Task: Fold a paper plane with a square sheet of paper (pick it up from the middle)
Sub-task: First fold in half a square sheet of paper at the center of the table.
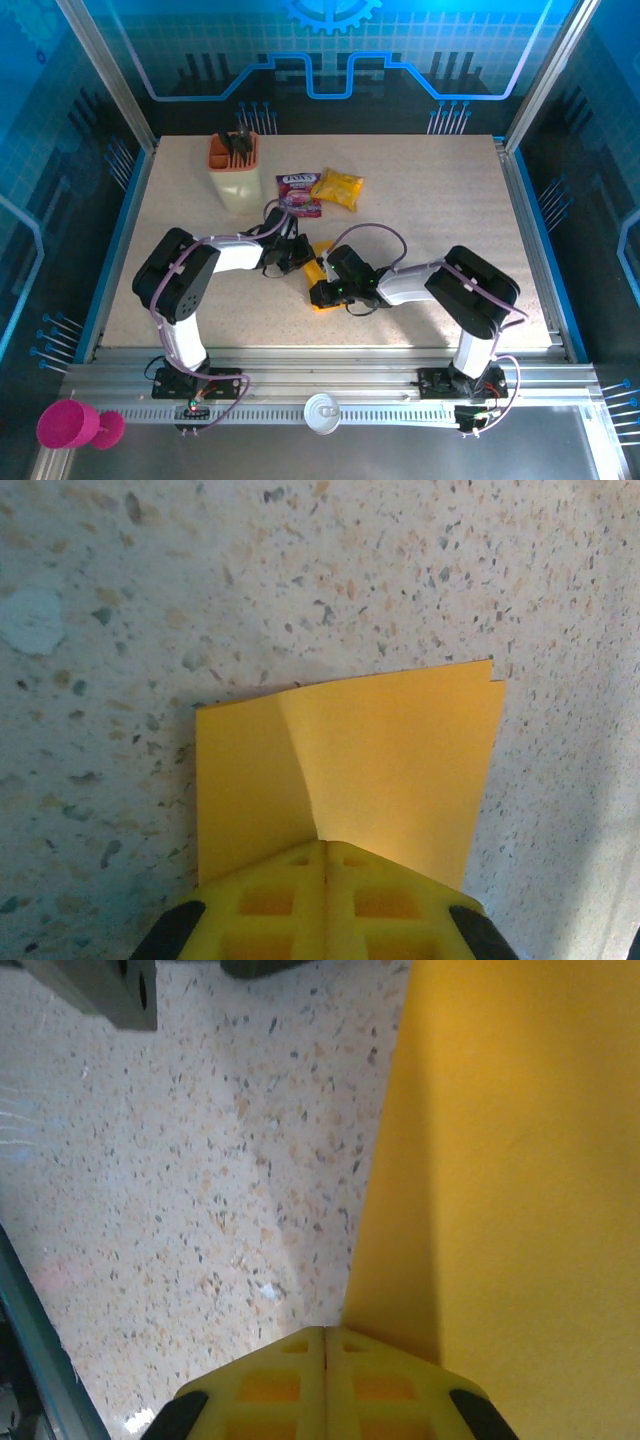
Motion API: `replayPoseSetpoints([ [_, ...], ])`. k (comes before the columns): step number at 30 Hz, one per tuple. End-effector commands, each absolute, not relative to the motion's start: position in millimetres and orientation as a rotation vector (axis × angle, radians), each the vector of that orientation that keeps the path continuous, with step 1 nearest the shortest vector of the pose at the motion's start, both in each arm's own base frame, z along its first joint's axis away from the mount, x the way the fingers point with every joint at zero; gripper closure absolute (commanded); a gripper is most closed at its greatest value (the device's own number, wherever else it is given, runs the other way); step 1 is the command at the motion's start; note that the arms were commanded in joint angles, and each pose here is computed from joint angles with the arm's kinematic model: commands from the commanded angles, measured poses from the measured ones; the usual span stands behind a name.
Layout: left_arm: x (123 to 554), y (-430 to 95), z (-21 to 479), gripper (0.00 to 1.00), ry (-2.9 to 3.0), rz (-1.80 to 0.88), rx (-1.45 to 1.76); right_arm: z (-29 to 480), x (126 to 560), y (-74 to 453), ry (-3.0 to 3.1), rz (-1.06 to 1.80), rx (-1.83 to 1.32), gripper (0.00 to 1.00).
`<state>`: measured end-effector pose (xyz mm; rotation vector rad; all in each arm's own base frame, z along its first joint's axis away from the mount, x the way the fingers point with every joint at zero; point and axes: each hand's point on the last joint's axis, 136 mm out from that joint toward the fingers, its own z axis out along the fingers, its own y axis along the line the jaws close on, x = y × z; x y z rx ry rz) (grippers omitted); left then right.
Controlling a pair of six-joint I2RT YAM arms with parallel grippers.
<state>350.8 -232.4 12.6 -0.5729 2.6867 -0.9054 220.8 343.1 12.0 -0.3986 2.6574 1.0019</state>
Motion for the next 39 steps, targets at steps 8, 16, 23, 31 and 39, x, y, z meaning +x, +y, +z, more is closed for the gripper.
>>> replayPoseSetpoints([
  [8, 332.4, -207.1, -30.1, 1.0, 2.811, -0.704, -0.64, -41.3, 132.3, 286.6, 3.004, 0.75, -0.49, 1.0],
  [16, 335.8, -208.2, -28.9, 1.0, 2.804, -0.71, -0.635, -51.3, 111.2, 269.2, 3.041, 0.771, -0.434, 1.0],
  [23, 338.2, -208.9, -28.0, 1.0, 2.799, -0.71, -0.622, -60.1, 88.7, 245.2, 3.08, 0.805, -0.361, 1.0],
  [31, 341.7, -214.4, -24.0, 1.0, 2.804, -0.733, -0.558, -39.9, 90.5, 227.1, 3.043, 0.808, -0.312, 1.0],
  [39, 339.5, -250.5, 3.8, 1.0, 2.781, -0.808, -0.101, 34.7, 170.3, 195.3, 2.807, 0.842, -0.07, 1.0],
])
